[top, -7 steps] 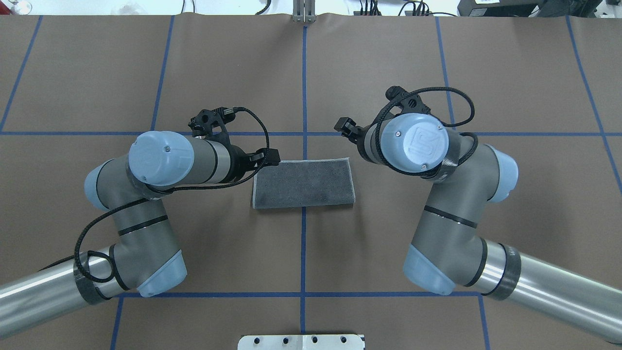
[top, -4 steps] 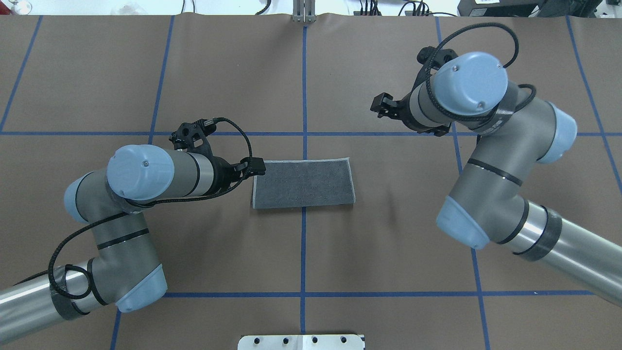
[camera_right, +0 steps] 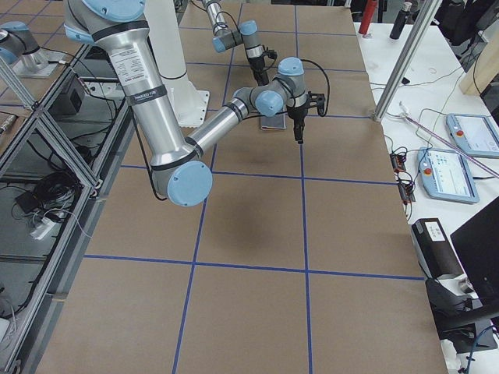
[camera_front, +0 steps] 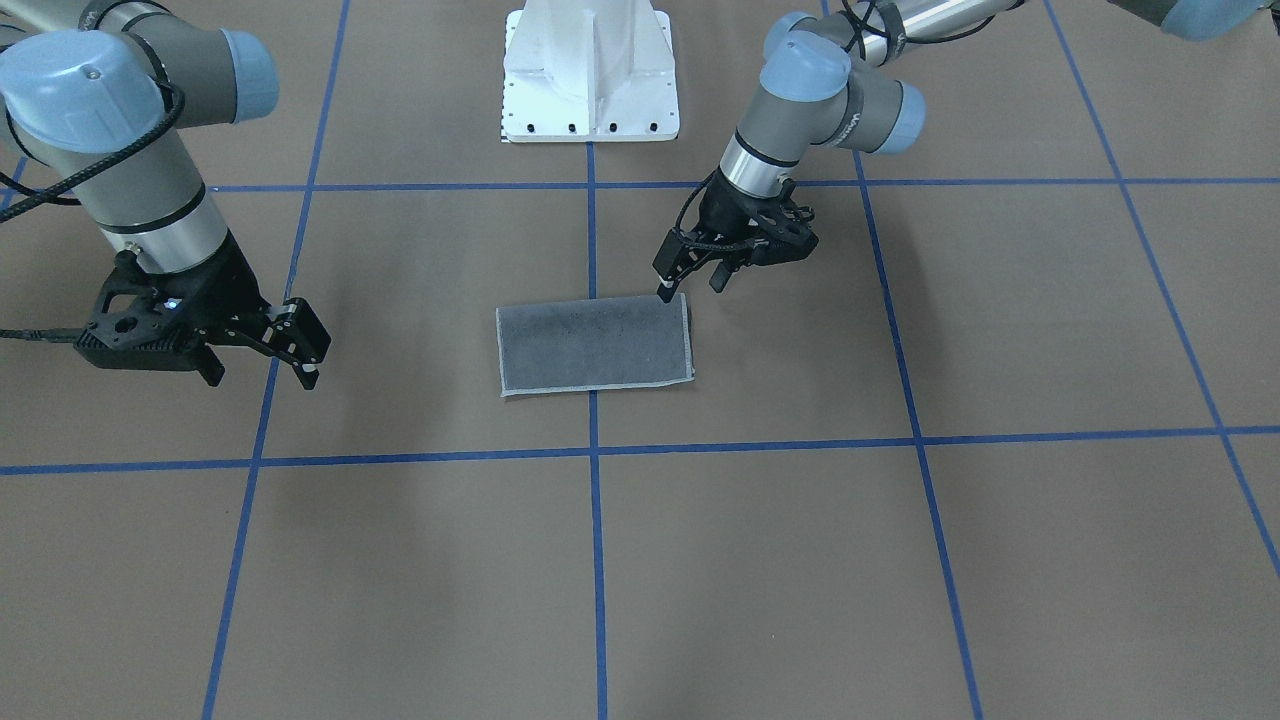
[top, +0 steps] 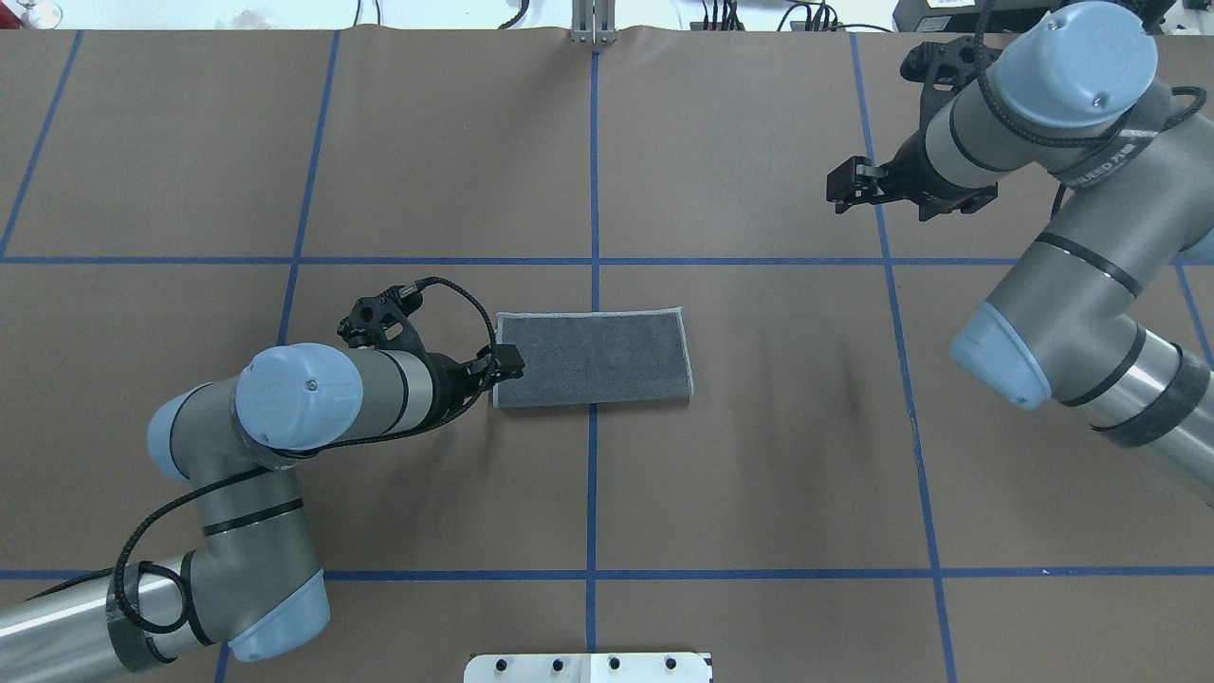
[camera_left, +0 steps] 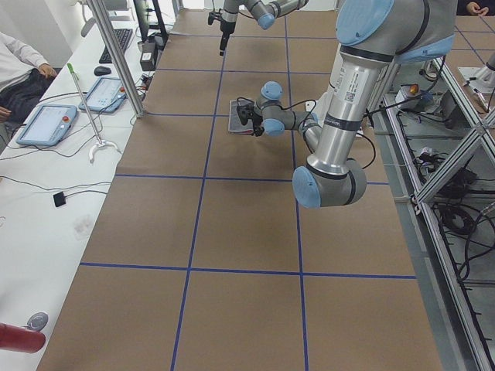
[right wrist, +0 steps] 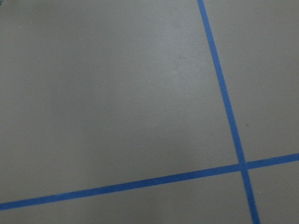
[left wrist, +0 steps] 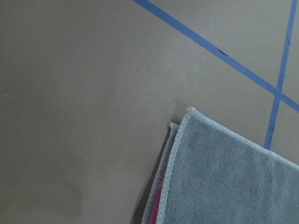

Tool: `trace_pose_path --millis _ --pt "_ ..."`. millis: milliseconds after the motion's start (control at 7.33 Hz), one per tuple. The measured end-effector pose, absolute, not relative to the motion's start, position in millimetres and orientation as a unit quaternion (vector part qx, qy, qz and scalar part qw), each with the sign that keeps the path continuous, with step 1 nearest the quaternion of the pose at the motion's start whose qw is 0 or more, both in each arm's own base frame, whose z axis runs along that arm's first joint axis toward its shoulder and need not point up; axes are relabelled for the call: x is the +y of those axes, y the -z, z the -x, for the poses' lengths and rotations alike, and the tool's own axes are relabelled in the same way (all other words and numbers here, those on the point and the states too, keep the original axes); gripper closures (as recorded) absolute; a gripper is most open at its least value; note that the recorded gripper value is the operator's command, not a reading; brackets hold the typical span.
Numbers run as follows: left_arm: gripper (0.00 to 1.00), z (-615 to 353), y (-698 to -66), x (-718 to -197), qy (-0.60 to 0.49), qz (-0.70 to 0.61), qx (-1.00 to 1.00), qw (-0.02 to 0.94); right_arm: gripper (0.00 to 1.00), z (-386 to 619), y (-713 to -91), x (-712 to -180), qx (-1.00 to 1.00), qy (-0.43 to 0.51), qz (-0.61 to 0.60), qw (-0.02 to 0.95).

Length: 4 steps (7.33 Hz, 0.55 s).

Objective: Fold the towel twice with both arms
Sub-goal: 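Raise the right arm away while the left gripper moves to the strip's end, then grasp the end of the folded grey strip nearest the left gripper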

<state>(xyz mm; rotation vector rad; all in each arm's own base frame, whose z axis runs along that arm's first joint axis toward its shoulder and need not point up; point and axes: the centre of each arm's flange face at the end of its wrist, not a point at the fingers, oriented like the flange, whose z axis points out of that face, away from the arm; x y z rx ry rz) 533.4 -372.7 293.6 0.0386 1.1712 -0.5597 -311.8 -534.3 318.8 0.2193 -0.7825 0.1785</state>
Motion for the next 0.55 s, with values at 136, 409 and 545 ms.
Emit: trace_pose_path --millis 136,409,545 --pt "0.36 -538 -295 -371 0.274 -0.010 0.543 0.793 0.00 309 -321 -535 -0.380 -0.081 -0.108 0.915" --pt "0.36 -546 -299 -371 0.291 0.001 0.540 0.790 0.00 308 -322 -535 -0.380 -0.078 -0.108 0.915" --pt "0.36 -549 -296 -372 0.304 0.010 0.540 0.785 0.00 308 -322 -535 -0.380 -0.078 -0.109 0.915"
